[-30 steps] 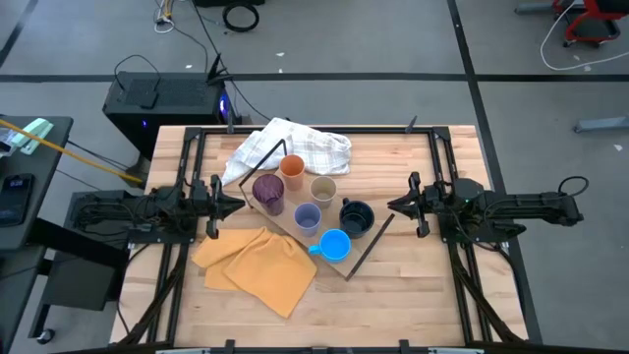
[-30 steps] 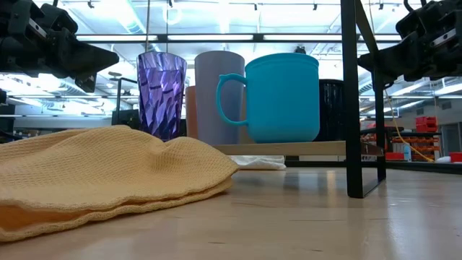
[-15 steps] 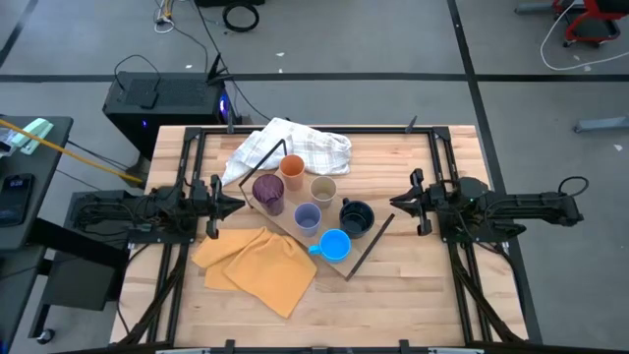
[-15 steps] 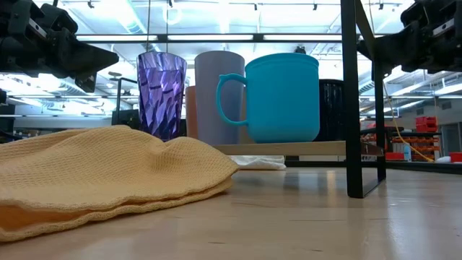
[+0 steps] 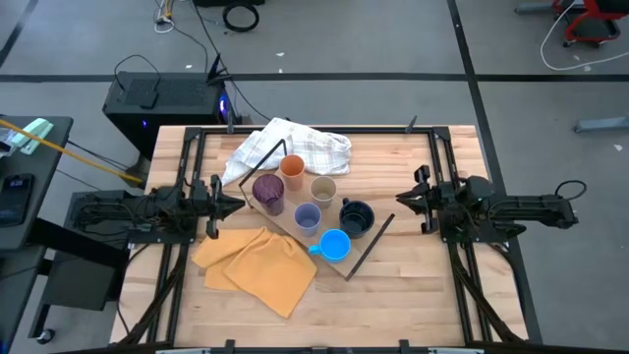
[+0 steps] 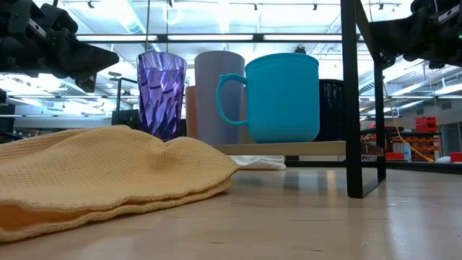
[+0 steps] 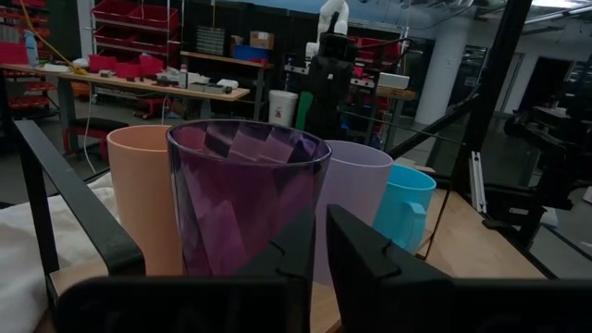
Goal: Stack small to large cups/mugs on shelf
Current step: Return to Home Position
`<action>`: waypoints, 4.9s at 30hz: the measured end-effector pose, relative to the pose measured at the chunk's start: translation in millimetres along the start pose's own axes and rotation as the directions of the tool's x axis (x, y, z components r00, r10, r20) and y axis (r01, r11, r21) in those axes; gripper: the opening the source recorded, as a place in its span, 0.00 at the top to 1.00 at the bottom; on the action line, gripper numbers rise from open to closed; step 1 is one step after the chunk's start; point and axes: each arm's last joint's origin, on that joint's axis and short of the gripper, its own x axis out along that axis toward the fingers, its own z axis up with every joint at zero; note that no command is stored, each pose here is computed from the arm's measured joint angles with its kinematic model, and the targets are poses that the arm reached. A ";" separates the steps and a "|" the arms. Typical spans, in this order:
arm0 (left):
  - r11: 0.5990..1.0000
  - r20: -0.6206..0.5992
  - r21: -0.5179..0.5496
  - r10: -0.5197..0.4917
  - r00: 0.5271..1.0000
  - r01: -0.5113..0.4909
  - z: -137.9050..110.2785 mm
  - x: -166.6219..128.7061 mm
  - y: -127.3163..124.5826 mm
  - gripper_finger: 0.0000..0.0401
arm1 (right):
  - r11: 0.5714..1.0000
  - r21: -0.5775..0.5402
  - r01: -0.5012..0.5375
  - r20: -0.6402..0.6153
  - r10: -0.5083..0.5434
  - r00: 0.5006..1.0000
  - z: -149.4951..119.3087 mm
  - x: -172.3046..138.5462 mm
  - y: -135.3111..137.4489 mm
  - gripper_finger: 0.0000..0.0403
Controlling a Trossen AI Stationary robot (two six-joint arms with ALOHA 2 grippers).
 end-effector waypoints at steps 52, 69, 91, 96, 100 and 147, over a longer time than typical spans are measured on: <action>1.000 0.000 0.000 0.000 1.000 0.000 0.0 0.0 0.0 0.93 | 1.000 -0.018 0.015 -0.115 -0.017 0.993 9.8 -9.4 -0.5 0.89; 1.000 0.000 0.000 0.000 1.000 0.000 0.0 0.0 0.0 0.91 | 1.000 -0.015 0.018 -0.068 -0.019 0.997 -0.5 -7.6 -0.4 0.89; 1.000 0.000 0.000 0.000 1.000 0.000 0.0 0.0 0.0 0.90 | 1.000 -0.007 0.029 -0.079 -0.030 0.996 -2.4 -7.6 -0.6 0.89; 1.000 0.000 0.000 0.000 1.000 0.000 0.0 0.0 0.0 0.91 | 0.999 -0.024 0.026 -0.105 -0.029 0.994 -4.9 -7.8 -0.5 0.89; 1.000 0.000 0.000 0.000 1.000 0.000 0.0 0.0 0.0 0.93 | 0.999 -0.027 0.026 -0.108 -0.028 0.994 -5.4 -7.8 -0.5 0.89; 1.000 0.000 0.000 0.000 1.000 0.000 0.0 0.0 0.0 0.92 | 0.998 0.056 0.035 -0.213 -0.022 0.977 -16.1 -9.4 0.1 0.89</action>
